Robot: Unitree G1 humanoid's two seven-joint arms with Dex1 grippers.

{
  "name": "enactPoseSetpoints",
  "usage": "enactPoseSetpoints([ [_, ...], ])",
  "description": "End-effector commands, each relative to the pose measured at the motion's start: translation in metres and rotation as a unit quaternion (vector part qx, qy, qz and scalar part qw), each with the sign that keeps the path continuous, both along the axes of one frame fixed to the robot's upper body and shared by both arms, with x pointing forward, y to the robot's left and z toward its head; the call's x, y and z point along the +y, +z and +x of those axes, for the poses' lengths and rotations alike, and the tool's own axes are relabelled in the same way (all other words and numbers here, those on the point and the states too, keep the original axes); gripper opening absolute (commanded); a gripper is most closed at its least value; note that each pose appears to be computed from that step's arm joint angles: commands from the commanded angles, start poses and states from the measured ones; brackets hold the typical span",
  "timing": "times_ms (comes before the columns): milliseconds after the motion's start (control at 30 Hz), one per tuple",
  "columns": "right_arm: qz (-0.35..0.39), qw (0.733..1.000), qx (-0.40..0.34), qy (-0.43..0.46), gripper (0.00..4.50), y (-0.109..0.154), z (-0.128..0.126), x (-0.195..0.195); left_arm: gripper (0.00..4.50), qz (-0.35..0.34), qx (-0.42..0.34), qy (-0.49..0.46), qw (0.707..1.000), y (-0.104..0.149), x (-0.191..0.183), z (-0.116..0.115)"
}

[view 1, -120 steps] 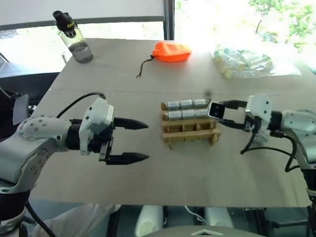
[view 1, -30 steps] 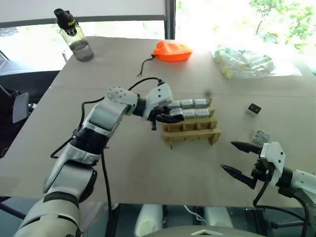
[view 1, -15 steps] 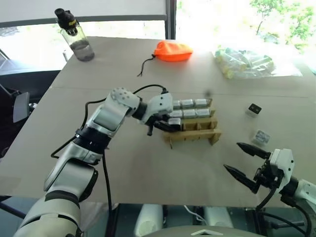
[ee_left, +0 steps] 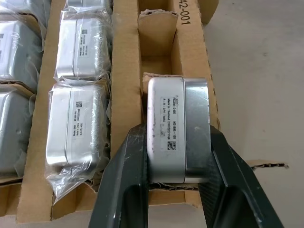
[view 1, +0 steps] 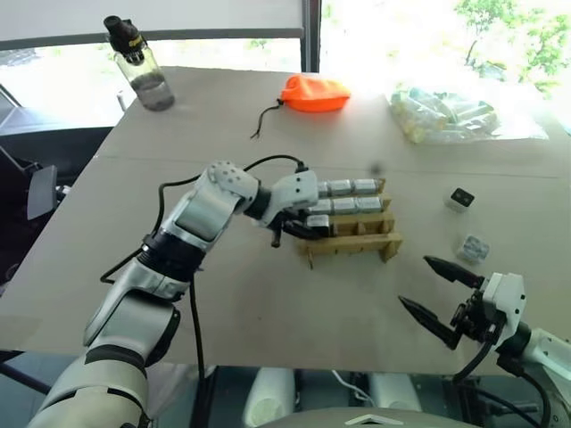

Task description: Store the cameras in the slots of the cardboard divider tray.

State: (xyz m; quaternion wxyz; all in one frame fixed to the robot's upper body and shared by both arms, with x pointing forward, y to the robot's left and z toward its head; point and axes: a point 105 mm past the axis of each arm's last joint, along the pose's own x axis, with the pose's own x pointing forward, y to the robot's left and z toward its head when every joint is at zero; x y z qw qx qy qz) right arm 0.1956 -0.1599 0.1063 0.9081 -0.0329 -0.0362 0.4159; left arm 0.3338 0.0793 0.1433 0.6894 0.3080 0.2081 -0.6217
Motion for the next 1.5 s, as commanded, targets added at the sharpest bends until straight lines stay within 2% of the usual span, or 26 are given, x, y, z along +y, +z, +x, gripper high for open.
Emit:
enactPoseSetpoints([
  [33, 0.002, 1.0, -0.021, -0.005, 4.44, 0.006, -0.002, 0.001, 0.76, 0.022, -0.001, 0.019, 1.0, -0.006, 0.002, 0.003],
  [167, 0.002, 1.0, -0.024, -0.01, 4.44, 0.006, -0.002, -0.001, 0.76, 0.015, 0.007, 0.018, 1.0, -0.006, -0.003, 0.002],
  [233, 0.002, 1.0, -0.025, -0.012, 4.5, 0.006, -0.003, -0.002, 1.79, 0.013, 0.01, 0.015, 1.0, -0.005, -0.003, 0.002],
  [267, 0.002, 1.0, -0.026, -0.012, 4.5, 0.006, -0.003, -0.002, 1.98, 0.014, 0.013, 0.013, 1.0, -0.005, -0.003, 0.001],
  [300, 0.001, 1.0, -0.026, -0.012, 4.5, 0.007, -0.002, -0.002, 2.43, 0.016, 0.014, 0.009, 1.0, -0.005, -0.002, 0.0],
  [333, 0.001, 1.0, -0.027, -0.013, 4.5, 0.007, -0.002, -0.003, 2.61, 0.015, 0.016, 0.01, 1.0, -0.005, -0.002, 0.0],
  [467, 0.0, 1.0, -0.027, -0.012, 4.5, 0.007, -0.001, -0.003, 4.19, 0.005, 0.013, 0.031, 0.999, -0.001, -0.005, 0.006],
  [500, 0.0, 1.0, -0.027, -0.012, 4.5, 0.007, -0.001, -0.004, 4.45, 0.003, 0.013, 0.031, 0.999, 0.0, -0.005, 0.005],
  [767, -0.004, 1.0, -0.028, -0.013, 4.5, 0.009, 0.0, -0.008, 4.45, -0.03, 0.011, 0.022, 0.999, 0.015, -0.009, -0.001],
  [967, -0.022, 0.999, -0.03, -0.028, 4.5, 0.014, 0.002, -0.027, 4.45, -0.075, 0.015, -0.003, 0.997, 0.038, 0.007, -0.023],
  [1067, -0.064, 0.994, -0.021, -0.089, 4.5, 0.009, 0.015, -0.052, 4.45, -0.101, 0.036, 0.026, 0.994, 0.045, 0.02, -0.028],
  [1200, -0.121, 0.978, 0.001, -0.172, 4.5, 0.0, 0.037, -0.078, 4.45, -0.133, 0.003, 0.027, 0.991, 0.058, 0.032, -0.035],
  [1300, -0.131, 0.971, 0.013, -0.2, 4.5, -0.002, 0.048, -0.087, 4.45, -0.167, -0.009, 0.009, 0.986, 0.07, 0.036, -0.049],
  [1367, -0.154, 0.965, 0.024, -0.21, 4.5, -0.004, 0.054, -0.095, 4.45, -0.183, -0.008, -0.012, 0.983, 0.075, 0.041, -0.063],
  [1500, -0.188, 0.965, 0.052, -0.177, 4.5, -0.004, 0.061, -0.114, 4.45, -0.204, 0.0, -0.038, 0.978, 0.079, 0.05, -0.084],
])
